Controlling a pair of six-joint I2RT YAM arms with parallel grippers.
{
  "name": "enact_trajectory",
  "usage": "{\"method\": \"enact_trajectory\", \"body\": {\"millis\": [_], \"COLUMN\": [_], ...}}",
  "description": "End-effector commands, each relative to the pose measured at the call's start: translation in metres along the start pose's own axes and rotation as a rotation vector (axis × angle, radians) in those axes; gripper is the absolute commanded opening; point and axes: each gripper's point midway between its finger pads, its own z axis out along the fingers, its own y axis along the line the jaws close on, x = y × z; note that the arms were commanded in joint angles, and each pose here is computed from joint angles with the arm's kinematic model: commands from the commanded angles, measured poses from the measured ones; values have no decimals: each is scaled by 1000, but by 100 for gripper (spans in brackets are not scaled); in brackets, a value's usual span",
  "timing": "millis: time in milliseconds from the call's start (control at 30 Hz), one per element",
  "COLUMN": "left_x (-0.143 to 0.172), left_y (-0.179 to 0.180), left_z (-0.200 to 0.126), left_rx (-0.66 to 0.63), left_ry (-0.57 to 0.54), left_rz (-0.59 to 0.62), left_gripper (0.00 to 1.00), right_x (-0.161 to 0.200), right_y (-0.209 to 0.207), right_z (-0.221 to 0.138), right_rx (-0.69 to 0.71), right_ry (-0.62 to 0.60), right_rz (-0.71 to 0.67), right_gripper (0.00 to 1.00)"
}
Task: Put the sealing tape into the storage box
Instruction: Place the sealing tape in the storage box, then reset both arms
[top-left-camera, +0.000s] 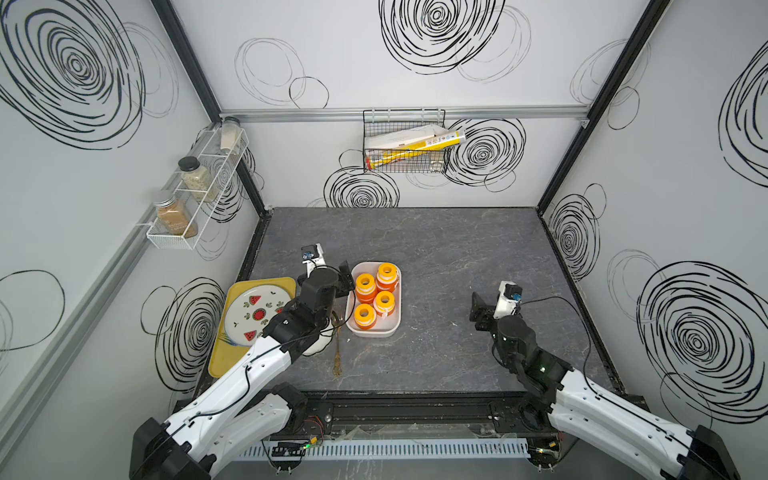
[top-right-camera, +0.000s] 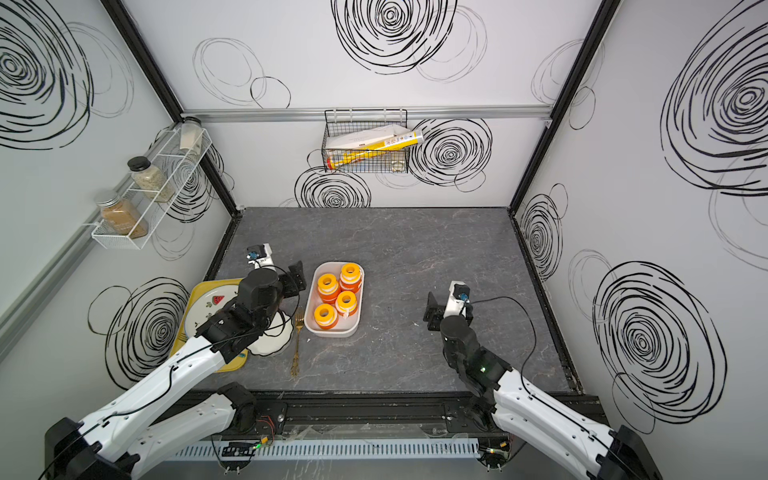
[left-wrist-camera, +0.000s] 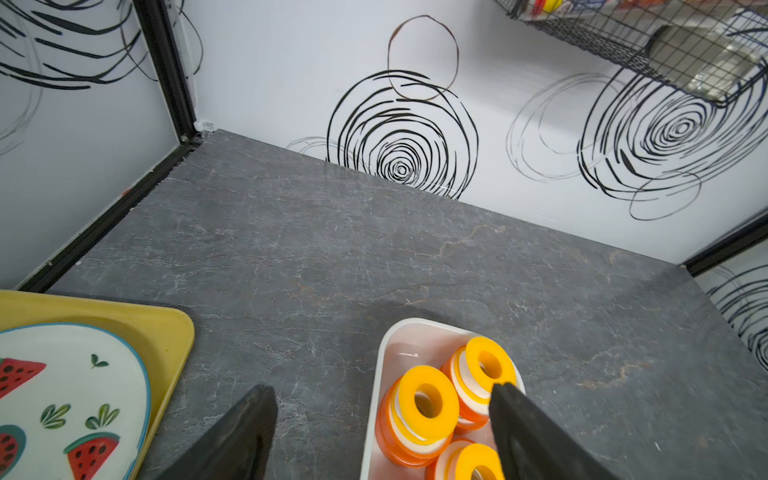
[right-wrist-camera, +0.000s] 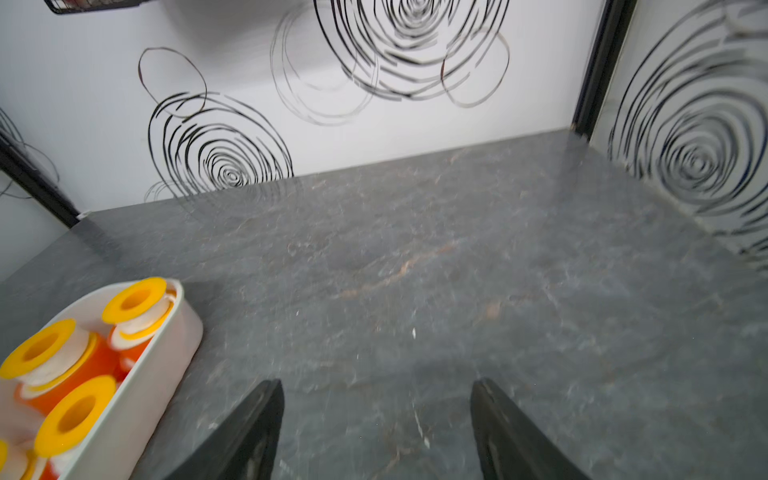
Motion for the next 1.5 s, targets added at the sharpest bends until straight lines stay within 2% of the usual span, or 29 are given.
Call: {"method": "enact_trajectory", "body": {"millis": [0,167,333,433,500,633,700,767,800,833,900,1000,1100,1167,1267,1333,1367,1433,1467], "left_x": [-34,-15,17,21,23,31,37,42,43,43,45,44,44,45,45,46,46,53,52], "left_y": [18,63,98,107,104,100,92,92,90,88,86,86,92,92,90,90,89,86,86], "left_z": [5,30,54,60,70,82,93,107,110,110,109,105,104,103,102,103,103,94,87], "left_rx": [-62,-231,-357,-331,-266,-228,-170,-184,-180,-159,-142,-107,-95,-89,-72,-66,-53,13,51], "left_ry": [-182,-211,-182,-211,-201,-213,-211,-177,-163,-170,-180,-211,-214,-217,-220,-214,-215,-230,-278], "left_rz": [-41,-4,113,133,132,204,234,266,280,294,303,292,262,262,267,264,267,266,267], "left_gripper": [88,88,87,87,87,86,87,87,86,87,87,88,89,90,93,94,94,92,89], "right_x": [-56,-38,-12,-7,-13,-13,-1,16,13,12,-1,-7,-6,2,5,14,10,13,10], "right_y": [14,-18,-64,-86,-98,-125,-137,-146,-149,-148,-148,-157,-153,-143,-141,-141,-142,-143,-142], "right_z": [30,84,96,97,94,90,82,80,81,84,78,66,62,76,80,94,92,96,94], "right_rx": [45,235,343,366,400,459,480,484,498,500,473,456,366,310,273,253,234,231,225], "right_ry": [-73,2,20,39,15,13,-15,-15,-37,-19,-123,-197,-251,-193,-211,-118,-155,-117,-146], "right_rz": [-50,-122,-143,-101,-118,-98,-106,-92,-91,-95,-96,-81,-85,-127,-134,-139,-126,-117,-116], "right_gripper": [79,87,91,93,93,95,95,96,97,97,98,98,99,98,98,98,98,100,100]}}
